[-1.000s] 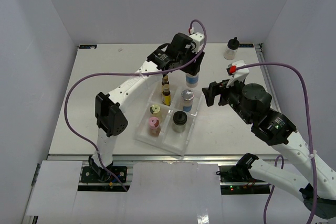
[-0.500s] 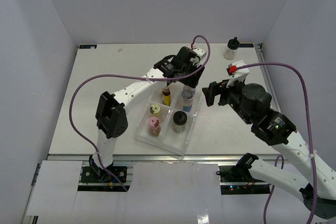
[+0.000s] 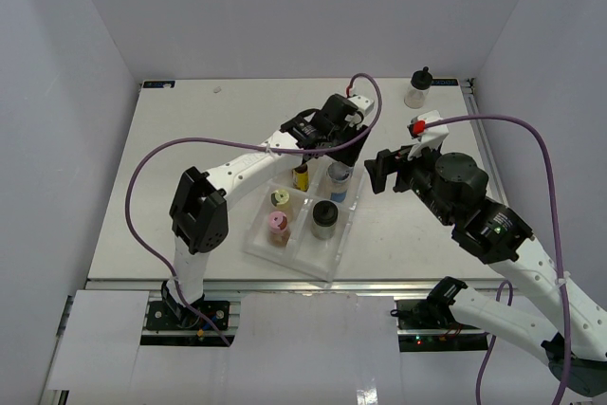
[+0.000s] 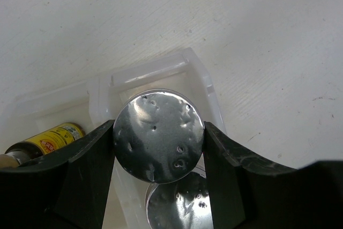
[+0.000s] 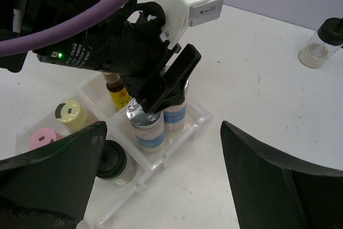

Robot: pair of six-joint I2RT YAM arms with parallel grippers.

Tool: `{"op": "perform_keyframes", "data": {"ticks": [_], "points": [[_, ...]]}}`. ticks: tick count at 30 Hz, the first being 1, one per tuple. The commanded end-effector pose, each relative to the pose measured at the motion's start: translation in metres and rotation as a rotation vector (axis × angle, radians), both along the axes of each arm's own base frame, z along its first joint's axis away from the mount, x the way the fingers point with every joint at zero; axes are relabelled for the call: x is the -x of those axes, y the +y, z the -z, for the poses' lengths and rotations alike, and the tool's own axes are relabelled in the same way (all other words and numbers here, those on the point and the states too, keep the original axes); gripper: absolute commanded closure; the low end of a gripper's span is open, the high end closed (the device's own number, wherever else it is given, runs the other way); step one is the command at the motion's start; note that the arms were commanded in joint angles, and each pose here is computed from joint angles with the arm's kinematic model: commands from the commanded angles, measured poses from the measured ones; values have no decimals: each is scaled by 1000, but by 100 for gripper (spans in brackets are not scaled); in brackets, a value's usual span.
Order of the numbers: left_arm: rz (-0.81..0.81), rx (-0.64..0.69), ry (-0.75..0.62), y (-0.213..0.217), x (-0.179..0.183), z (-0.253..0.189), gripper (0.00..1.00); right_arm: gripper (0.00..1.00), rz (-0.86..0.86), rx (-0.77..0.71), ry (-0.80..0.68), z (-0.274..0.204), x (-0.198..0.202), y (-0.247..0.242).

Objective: Organize the condiment bottles

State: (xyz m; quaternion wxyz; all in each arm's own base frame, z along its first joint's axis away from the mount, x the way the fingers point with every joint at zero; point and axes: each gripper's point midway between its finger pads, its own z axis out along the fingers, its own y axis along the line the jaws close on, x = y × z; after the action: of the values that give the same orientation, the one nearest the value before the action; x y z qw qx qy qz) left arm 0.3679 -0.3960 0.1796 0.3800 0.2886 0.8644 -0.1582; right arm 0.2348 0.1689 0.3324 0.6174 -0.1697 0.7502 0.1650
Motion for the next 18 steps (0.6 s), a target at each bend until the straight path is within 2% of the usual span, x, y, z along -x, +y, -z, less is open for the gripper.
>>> {"op": "perform_keyframes", "data": {"ticks": [1,6,9,13,18], "points": [[-6,87,-87,-3,2,-44,91,7,26,-38,-49,-14,-2,-4],[-9,84,-84,-2,4,-36,82,7,31,-36,-50,-12,-2,-5],[-10,86,-81,-1,6,-31,67,7,42,-34,-52,-11,-4,-7],[-10,78,-74,0,7,-26,57,6,43,-33,-51,-9,-4,-7],[-18,83,-83,1,5,-29,37,6,48,-33,-55,-10,-3,-9]]}}
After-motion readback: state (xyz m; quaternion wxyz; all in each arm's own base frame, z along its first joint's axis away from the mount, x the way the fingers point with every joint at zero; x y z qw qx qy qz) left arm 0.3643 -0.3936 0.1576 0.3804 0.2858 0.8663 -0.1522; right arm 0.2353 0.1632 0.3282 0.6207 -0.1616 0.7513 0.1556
